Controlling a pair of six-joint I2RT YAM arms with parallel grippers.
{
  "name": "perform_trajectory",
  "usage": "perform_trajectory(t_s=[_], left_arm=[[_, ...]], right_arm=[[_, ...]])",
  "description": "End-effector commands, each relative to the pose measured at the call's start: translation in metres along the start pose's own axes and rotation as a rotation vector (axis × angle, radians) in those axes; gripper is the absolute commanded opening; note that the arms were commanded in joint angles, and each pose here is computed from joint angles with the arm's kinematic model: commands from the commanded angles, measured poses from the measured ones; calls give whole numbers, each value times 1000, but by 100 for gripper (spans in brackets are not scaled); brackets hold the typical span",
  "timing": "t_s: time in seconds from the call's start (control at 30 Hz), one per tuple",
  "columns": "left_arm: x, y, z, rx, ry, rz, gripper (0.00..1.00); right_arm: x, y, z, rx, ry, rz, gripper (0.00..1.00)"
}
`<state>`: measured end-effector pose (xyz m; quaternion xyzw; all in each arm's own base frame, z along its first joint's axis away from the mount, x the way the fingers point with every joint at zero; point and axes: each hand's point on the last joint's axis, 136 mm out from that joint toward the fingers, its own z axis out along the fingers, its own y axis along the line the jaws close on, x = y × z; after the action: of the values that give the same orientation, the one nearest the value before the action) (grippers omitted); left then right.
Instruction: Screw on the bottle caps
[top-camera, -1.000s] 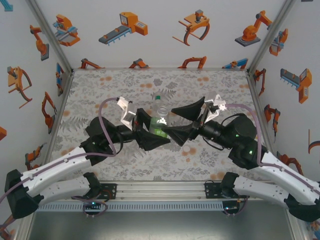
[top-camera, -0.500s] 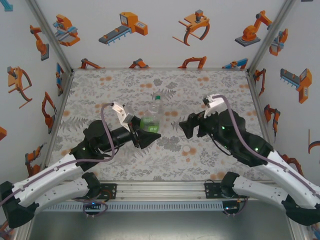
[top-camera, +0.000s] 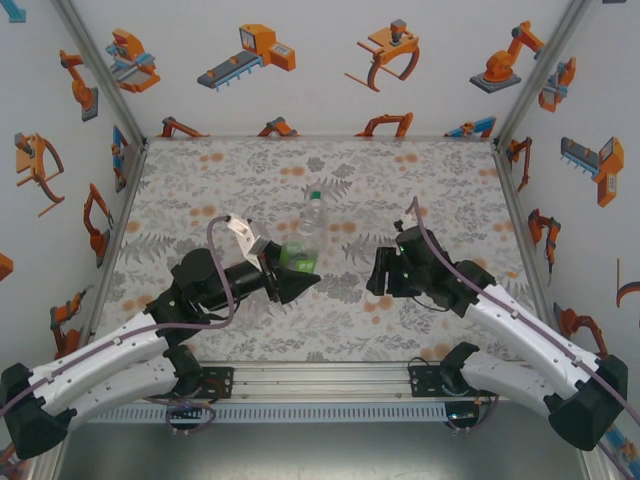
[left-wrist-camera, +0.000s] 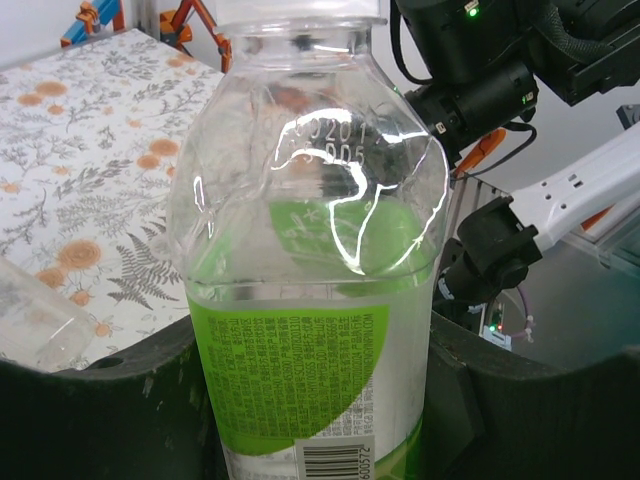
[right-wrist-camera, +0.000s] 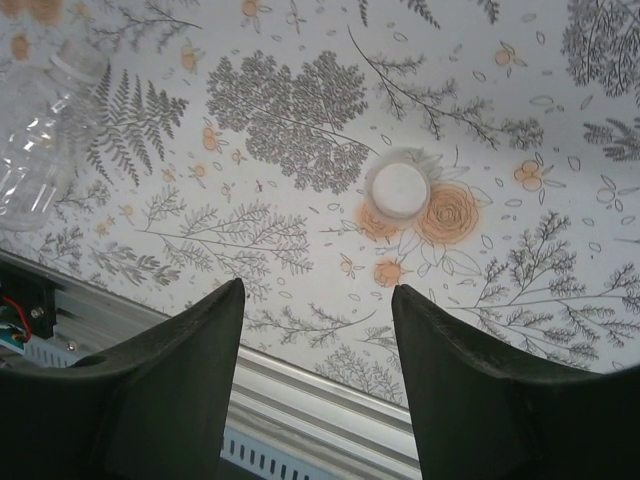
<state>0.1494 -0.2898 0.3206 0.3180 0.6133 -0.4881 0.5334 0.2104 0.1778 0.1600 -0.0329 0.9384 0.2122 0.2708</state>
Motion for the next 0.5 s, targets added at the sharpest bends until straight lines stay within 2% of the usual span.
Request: perform_trajectory(t_s=[0.0, 0.17, 0.37, 0.47], left_arm=[[-12, -10, 1, 60, -54, -7, 0], [-12, -13, 0, 74, -55, -4, 0], [-13, -5, -4, 24, -59, -1, 0], [-14, -3, -8, 2, -66, -3, 0]], right_arm=[[14, -18, 7, 67, 37, 79, 56], [26, -27, 22, 124, 100, 64, 57], [14, -21, 39, 144, 116, 24, 60], [1, -9, 46, 120, 103, -4, 55]])
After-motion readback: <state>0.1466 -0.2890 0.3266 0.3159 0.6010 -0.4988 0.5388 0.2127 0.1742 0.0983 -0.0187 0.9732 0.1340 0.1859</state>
